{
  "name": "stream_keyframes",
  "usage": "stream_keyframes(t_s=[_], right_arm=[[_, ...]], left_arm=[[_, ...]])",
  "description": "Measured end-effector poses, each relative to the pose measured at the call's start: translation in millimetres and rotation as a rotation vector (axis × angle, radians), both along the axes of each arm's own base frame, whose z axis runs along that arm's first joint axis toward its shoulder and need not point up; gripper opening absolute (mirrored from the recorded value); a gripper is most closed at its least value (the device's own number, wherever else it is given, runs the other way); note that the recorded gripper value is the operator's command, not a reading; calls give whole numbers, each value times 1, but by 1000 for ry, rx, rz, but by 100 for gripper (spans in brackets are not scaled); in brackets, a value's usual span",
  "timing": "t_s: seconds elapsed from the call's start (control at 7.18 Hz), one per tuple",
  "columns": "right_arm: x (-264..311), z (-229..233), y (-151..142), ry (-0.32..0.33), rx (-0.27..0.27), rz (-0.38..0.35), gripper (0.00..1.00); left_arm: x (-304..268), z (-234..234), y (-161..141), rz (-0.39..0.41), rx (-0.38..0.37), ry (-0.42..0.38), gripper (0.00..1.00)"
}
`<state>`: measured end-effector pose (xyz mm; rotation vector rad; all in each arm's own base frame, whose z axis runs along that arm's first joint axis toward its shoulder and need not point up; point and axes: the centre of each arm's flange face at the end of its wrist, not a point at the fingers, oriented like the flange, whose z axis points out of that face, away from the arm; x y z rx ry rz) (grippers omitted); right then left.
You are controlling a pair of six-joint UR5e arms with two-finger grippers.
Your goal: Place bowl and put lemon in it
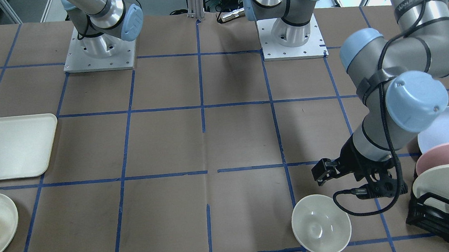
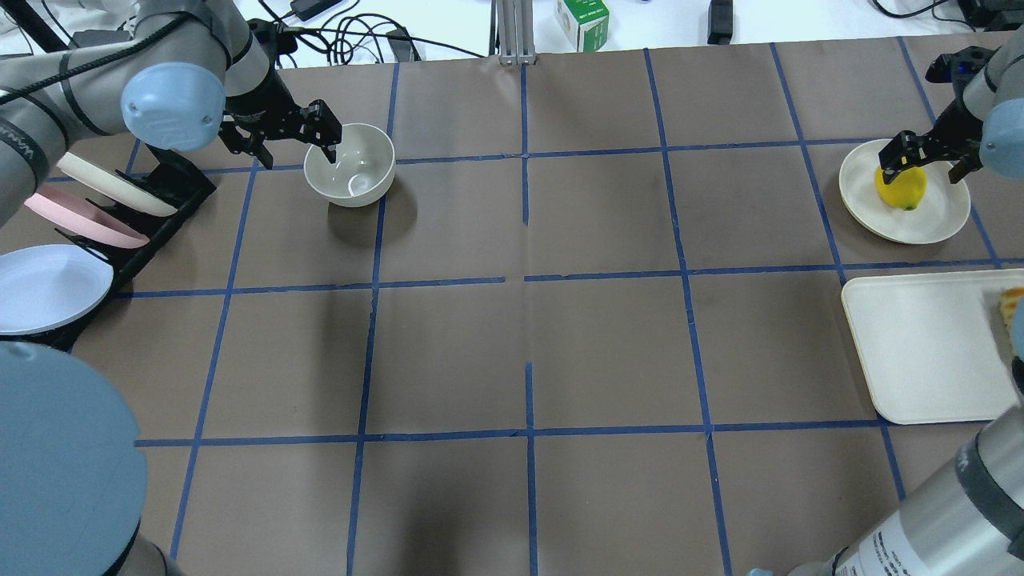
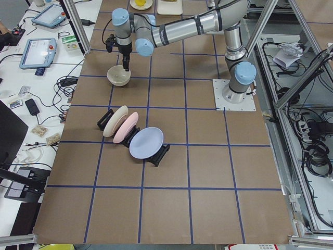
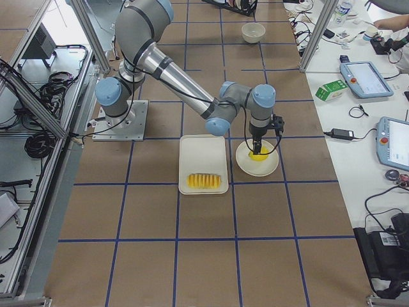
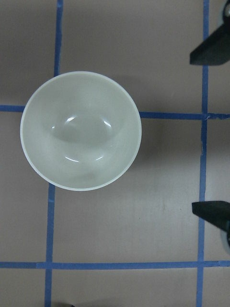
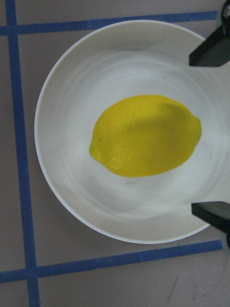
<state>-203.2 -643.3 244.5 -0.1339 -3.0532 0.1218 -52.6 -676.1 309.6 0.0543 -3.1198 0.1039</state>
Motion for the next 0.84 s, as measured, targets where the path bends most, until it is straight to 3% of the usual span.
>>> stream_keyframes(t_s=[0.28,0.42,0.7,0.84], right_arm=[[-4,-13,-6,1,11,0,100],[-9,-17,-14,3,10,0,100],[-15,-30,-26,-8,31,-1,95],[-14,-34,-25,-23,50,-4,73]], left_arm=[[23,-37,-22,-14,-39,-5,100],[27,-55,-29,-11,-31,-4,88],[29,-79,-37,-14,-17,-2,8],[30,-83,-40,-19,-24,-2,0]])
